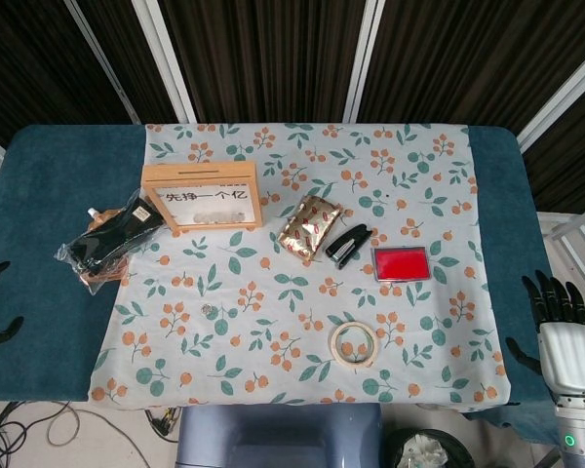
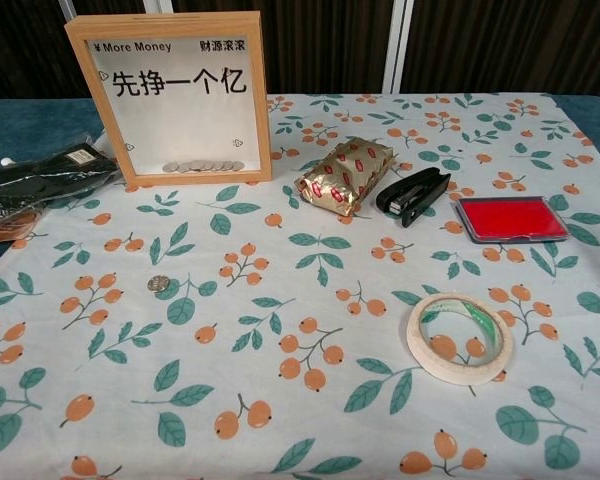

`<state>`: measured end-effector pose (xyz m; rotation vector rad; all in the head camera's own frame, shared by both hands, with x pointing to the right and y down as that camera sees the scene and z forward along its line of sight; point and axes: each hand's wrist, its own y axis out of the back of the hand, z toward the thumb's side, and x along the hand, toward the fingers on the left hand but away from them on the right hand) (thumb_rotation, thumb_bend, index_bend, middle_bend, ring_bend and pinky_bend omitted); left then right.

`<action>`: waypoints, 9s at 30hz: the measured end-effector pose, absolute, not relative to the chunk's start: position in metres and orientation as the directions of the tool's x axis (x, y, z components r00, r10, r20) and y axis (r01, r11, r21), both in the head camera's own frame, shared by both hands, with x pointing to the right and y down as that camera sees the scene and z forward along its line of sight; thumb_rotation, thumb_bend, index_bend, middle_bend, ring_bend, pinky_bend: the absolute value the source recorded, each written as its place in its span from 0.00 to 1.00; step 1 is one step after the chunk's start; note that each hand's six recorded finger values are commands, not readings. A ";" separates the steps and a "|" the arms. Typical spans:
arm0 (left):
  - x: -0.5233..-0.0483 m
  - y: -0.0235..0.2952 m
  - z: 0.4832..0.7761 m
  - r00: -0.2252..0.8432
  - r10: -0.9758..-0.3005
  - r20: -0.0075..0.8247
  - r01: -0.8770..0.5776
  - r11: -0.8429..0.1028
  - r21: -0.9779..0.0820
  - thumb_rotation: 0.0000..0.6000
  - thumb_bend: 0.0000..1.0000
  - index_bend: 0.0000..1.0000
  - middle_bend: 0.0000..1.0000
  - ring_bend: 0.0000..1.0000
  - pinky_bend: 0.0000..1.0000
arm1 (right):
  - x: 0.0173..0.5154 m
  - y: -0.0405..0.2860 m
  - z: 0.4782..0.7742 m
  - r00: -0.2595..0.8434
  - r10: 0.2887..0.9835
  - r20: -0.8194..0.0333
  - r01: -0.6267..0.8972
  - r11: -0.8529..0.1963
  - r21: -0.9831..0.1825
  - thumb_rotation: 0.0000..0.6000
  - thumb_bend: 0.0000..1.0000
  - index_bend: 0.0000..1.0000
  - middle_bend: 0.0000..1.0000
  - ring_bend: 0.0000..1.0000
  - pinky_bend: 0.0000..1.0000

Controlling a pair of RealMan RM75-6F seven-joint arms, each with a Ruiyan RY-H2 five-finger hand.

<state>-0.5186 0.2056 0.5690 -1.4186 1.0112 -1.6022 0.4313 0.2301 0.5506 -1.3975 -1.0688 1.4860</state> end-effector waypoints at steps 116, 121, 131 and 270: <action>-0.231 0.146 0.722 0.338 -0.618 0.710 0.268 -0.660 -0.702 1.00 0.11 0.34 0.00 0.00 0.00 | 0.450 0.225 0.546 -0.136 0.946 -0.295 -0.011 -0.299 -0.954 1.00 0.30 0.00 0.00 0.00 0.00; -0.231 0.147 0.723 0.339 -0.615 0.712 0.270 -0.661 -0.700 1.00 0.11 0.35 0.00 0.00 0.00 | 0.450 0.225 0.546 -0.137 0.945 -0.296 -0.010 -0.300 -0.954 1.00 0.30 0.00 0.00 0.00 0.00; -0.233 0.149 0.726 0.336 -0.613 0.715 0.279 -0.660 -0.697 1.00 0.11 0.38 0.00 0.00 0.00 | 0.450 0.225 0.546 -0.138 0.945 -0.297 -0.011 -0.301 -0.954 1.00 0.30 0.00 0.00 0.00 0.00; -0.247 -0.125 0.568 0.112 -0.514 0.850 -0.131 -0.856 -0.500 1.00 0.64 0.68 0.00 0.00 0.00 | 0.492 0.225 0.563 -0.294 0.921 -0.255 -0.210 -0.322 -0.923 1.00 0.30 0.00 0.00 0.00 0.00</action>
